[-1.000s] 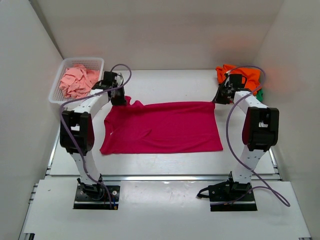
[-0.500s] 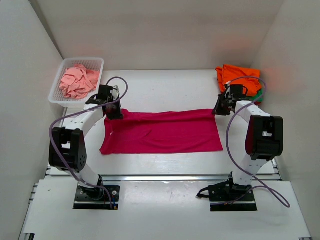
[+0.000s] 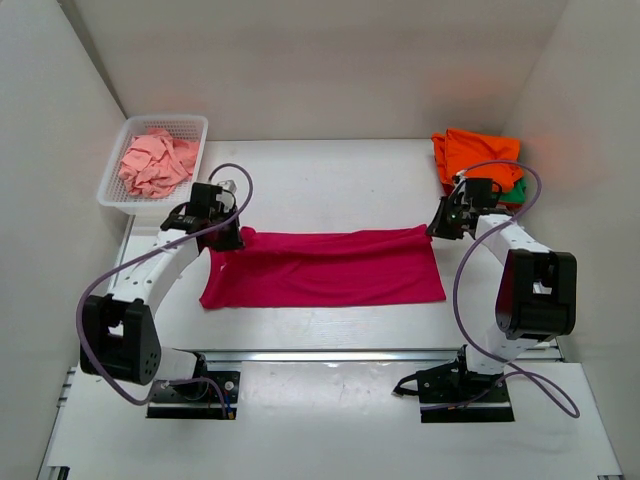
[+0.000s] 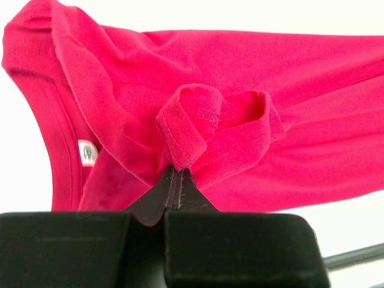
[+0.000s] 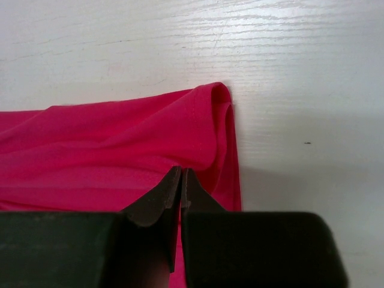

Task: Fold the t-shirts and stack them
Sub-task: Fold the other side of the tshirt into a rectangle

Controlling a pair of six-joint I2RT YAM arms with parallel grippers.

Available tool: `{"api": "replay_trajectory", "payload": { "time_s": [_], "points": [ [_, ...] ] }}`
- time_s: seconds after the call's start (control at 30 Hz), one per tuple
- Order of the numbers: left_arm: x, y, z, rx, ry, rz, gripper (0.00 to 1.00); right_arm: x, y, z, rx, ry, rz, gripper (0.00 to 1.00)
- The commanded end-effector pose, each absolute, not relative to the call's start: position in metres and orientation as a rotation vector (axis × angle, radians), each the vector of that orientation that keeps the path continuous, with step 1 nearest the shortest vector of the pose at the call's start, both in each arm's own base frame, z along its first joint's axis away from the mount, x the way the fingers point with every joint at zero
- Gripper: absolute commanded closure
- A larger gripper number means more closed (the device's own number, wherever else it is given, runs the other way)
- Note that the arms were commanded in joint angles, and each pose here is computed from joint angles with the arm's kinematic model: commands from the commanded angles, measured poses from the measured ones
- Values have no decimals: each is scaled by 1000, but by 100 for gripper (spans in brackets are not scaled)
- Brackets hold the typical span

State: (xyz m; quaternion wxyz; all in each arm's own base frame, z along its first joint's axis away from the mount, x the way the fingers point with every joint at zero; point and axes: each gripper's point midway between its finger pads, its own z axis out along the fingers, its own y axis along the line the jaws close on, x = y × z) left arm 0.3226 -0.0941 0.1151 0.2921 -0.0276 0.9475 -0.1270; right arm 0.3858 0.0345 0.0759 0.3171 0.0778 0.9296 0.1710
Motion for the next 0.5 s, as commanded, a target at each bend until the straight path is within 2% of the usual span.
{"api": "replay_trajectory", "payload": {
  "time_s": [0.0,0.47],
  "points": [
    [307,-91,121,-67,2516,-327,100,387,32,91,179,2400,449,100],
    [288,-93,114,-96,2524,-332,100,365,33,74,202,2446,447,100]
  ]
}}
